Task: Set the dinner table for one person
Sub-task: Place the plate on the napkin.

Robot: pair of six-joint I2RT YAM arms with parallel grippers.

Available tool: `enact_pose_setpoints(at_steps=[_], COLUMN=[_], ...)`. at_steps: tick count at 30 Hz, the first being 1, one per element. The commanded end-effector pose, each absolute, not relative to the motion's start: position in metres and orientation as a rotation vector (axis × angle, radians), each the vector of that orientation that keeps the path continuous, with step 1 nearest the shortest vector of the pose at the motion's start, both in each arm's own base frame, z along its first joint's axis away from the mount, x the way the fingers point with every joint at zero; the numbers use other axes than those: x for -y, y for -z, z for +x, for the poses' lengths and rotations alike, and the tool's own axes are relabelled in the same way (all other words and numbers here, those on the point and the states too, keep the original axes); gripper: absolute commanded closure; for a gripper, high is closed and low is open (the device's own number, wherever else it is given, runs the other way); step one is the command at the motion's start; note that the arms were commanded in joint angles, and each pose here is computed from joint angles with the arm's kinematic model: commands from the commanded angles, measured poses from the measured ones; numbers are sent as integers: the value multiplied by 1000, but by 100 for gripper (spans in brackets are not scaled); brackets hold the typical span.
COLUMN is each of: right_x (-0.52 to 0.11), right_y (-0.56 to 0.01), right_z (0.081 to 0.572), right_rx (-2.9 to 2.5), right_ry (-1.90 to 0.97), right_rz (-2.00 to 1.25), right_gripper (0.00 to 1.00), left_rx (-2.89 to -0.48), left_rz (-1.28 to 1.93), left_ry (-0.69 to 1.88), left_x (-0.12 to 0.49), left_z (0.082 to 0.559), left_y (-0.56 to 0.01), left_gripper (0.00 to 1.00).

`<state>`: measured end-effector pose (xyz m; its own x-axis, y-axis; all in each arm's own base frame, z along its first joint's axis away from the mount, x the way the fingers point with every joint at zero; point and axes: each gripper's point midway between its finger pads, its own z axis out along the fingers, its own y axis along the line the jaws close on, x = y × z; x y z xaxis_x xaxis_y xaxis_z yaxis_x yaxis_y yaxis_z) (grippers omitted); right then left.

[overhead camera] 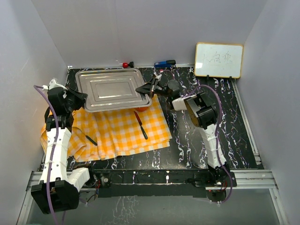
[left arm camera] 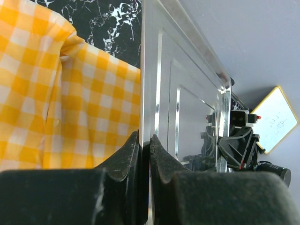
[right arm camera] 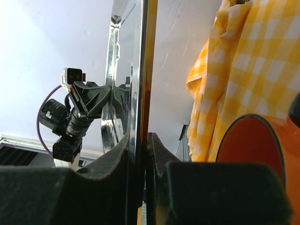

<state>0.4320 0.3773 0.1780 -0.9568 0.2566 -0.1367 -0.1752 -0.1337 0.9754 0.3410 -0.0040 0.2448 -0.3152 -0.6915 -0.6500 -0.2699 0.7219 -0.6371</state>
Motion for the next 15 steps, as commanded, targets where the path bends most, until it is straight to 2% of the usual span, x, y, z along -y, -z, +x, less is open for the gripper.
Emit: enact_pose_setpoints(at_steps=[1, 5, 8, 11, 15], right_x=[-456, -468, -482, -488, -470], right_y=[-285, -281, -259, -230, -210], right_z=[310, 295, 296, 313, 356], right_rx=[-1538, -1592, -1732, -1901, -2050], right_ry=[-2304, -2294, -2157, -1888, -1340], right_rz=[-546, -559, -559, -547, -519], right_gripper=[100, 100, 100, 100, 100], left_rx=[-2150, -2239, -2258, -2259, -2263], left_rz=[-731, -778, -789, -782, -761], left_ry=[577, 572, 544, 532, 494], left_x=[39, 38, 35, 33, 27], left_z=[318, 303, 300, 304, 313], left_y=[-192, -163, -155, -155, -156], left_gripper=[100, 100, 100, 100, 100])
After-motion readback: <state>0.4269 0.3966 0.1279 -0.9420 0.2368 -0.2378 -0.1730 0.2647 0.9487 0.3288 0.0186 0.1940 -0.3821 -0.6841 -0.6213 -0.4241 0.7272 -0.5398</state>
